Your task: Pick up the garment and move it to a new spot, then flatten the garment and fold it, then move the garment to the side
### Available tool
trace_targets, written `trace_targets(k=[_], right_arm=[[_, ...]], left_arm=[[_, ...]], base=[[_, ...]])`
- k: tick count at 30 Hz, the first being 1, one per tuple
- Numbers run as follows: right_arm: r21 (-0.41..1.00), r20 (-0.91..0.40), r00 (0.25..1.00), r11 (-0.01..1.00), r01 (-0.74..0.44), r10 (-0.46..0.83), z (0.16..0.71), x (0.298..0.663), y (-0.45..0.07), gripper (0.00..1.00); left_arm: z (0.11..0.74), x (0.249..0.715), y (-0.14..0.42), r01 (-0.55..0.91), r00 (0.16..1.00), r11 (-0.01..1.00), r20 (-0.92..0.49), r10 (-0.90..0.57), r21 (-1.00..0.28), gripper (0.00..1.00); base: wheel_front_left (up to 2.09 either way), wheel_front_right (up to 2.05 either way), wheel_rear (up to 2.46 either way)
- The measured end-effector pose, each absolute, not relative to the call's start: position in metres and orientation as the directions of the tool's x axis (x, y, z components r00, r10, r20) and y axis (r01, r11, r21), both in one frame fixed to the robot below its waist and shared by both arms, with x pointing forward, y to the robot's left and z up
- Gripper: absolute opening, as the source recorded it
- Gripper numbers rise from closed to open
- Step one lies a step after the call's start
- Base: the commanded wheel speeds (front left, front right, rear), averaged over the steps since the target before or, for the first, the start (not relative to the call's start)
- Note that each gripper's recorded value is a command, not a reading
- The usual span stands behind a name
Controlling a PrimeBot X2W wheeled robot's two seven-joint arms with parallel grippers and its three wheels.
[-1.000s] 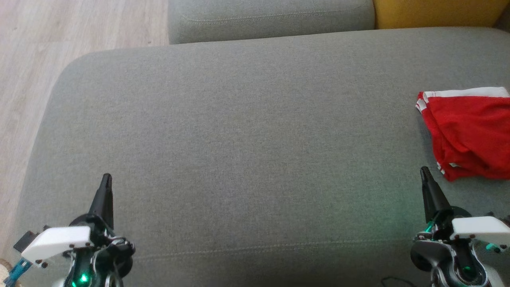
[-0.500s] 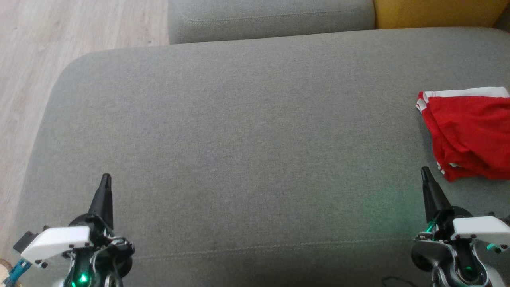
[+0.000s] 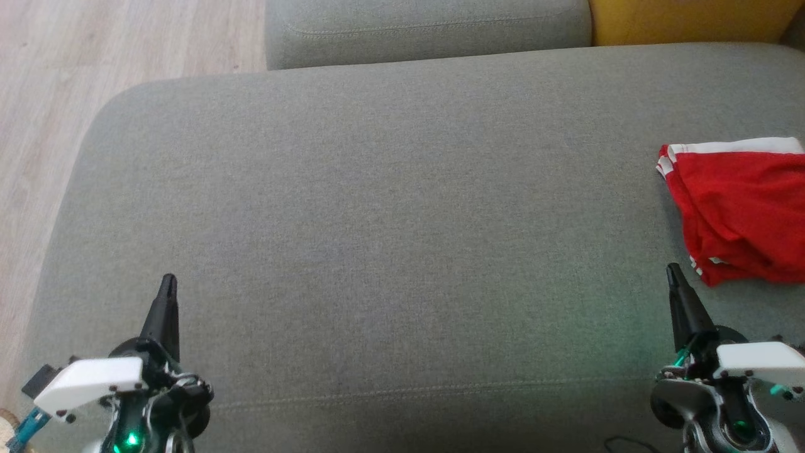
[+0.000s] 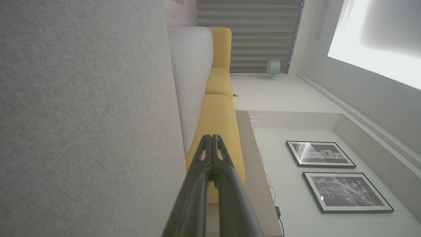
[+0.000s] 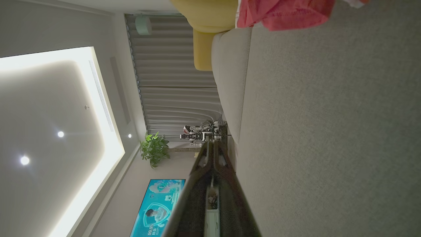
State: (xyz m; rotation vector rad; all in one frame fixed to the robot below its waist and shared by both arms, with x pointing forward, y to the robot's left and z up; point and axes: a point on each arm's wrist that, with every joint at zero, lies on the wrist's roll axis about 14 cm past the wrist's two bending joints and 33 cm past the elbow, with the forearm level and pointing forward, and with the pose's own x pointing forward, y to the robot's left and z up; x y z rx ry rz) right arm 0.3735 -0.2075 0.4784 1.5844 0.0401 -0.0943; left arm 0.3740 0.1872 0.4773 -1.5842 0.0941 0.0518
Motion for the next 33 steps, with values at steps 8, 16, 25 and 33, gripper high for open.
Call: trace_targets(k=[8,16,25,33], right_arm=[[0.996,-0.086,0.996,-0.016,0.085,-0.035,0.4784,0.3734,-0.208,0.0],[0.996,-0.085,0.996,-0.016,0.085,-0.036,0.4785,0.3734,-0.2084,0.0],[0.996,-0.085,0.996,-0.017,0.085,-0.031,0.4784,0.3734,-0.208,0.0],[0.996,-0.085,0.996,-0.017,0.085,-0.032,0.4784,0.3734,-0.2083,0.0]], left_arm=[[0.4773,0.374,0.1873,-0.093,0.995,-0.015,-0.092,-0.026,-0.996,0.0],[0.4773,0.374,0.1874,-0.093,0.995,-0.015,-0.092,-0.026,-0.996,0.0],[0.4774,0.374,0.1868,-0.092,0.995,-0.015,-0.092,-0.032,-0.996,0.0],[0.4774,0.374,0.187,-0.092,0.995,-0.016,-0.092,-0.031,-0.996,0.0]], base=[[0.0,0.0,0.0],[0.0,0.0,0.0],[0.0,0.0,0.0],[0.0,0.0,0.0]])
